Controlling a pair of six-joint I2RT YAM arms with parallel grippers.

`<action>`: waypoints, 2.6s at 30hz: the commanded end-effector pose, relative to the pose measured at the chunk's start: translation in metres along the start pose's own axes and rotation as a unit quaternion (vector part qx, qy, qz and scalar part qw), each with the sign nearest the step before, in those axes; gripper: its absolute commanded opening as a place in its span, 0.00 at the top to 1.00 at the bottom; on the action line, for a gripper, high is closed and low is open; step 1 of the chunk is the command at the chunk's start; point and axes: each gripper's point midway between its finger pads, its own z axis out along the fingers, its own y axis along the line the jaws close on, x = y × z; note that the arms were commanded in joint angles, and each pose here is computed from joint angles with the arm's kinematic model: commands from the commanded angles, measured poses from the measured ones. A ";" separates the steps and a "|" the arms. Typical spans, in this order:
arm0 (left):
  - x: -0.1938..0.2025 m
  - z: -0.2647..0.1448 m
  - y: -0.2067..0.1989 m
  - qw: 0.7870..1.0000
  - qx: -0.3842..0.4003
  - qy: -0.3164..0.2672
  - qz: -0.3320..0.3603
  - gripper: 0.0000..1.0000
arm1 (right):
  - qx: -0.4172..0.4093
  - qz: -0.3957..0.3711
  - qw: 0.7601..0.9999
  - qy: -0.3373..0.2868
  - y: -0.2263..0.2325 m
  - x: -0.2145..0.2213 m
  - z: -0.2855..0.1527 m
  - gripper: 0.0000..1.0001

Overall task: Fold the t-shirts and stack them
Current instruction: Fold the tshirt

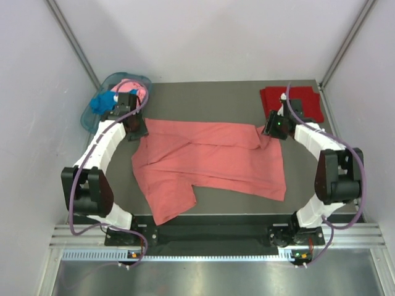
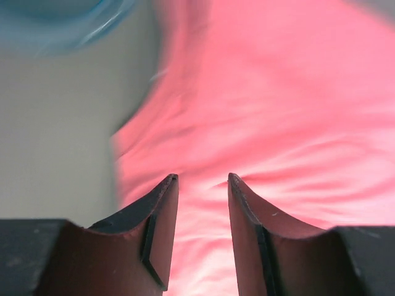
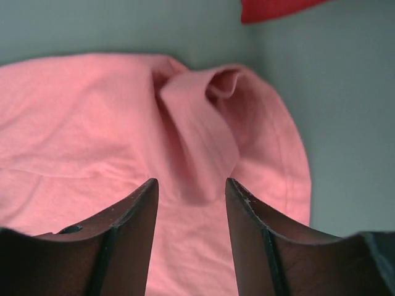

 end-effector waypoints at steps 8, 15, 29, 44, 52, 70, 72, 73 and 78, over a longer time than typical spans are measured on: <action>-0.081 0.044 -0.113 0.977 0.209 -0.021 0.040 0.57 | -0.090 -0.030 0.995 -0.040 -0.002 -0.062 0.033 0.62; -0.087 0.105 -0.121 0.982 0.181 0.012 0.047 0.57 | -0.100 -0.021 0.994 -0.037 0.001 -0.068 0.047 0.62; -0.066 0.168 -0.092 0.995 0.084 0.031 0.037 0.58 | -0.048 0.062 0.995 -0.056 -0.035 -0.082 0.067 1.00; -0.060 0.192 -0.067 0.998 0.011 0.035 0.047 0.56 | -0.107 0.082 0.987 -0.088 -0.036 -0.110 0.055 0.89; -0.062 0.188 -0.075 0.998 0.029 0.038 0.044 0.56 | -0.182 0.112 0.974 -0.069 -0.011 -0.112 0.034 0.56; -0.099 0.089 -0.107 0.994 0.095 -0.024 0.046 0.54 | 0.032 0.227 0.972 -0.048 -0.054 -0.041 -0.004 0.52; -0.091 0.071 -0.120 0.990 0.129 -0.022 0.056 0.55 | 0.033 0.241 0.969 -0.049 -0.047 -0.030 0.001 0.52; -0.084 0.058 -0.129 0.987 0.148 -0.024 0.061 0.55 | 0.042 0.249 0.967 -0.046 -0.045 -0.023 0.005 0.51; -0.062 0.023 -0.150 0.976 0.204 -0.023 0.076 0.54 | 0.056 0.262 0.963 -0.040 -0.039 -0.014 0.022 0.49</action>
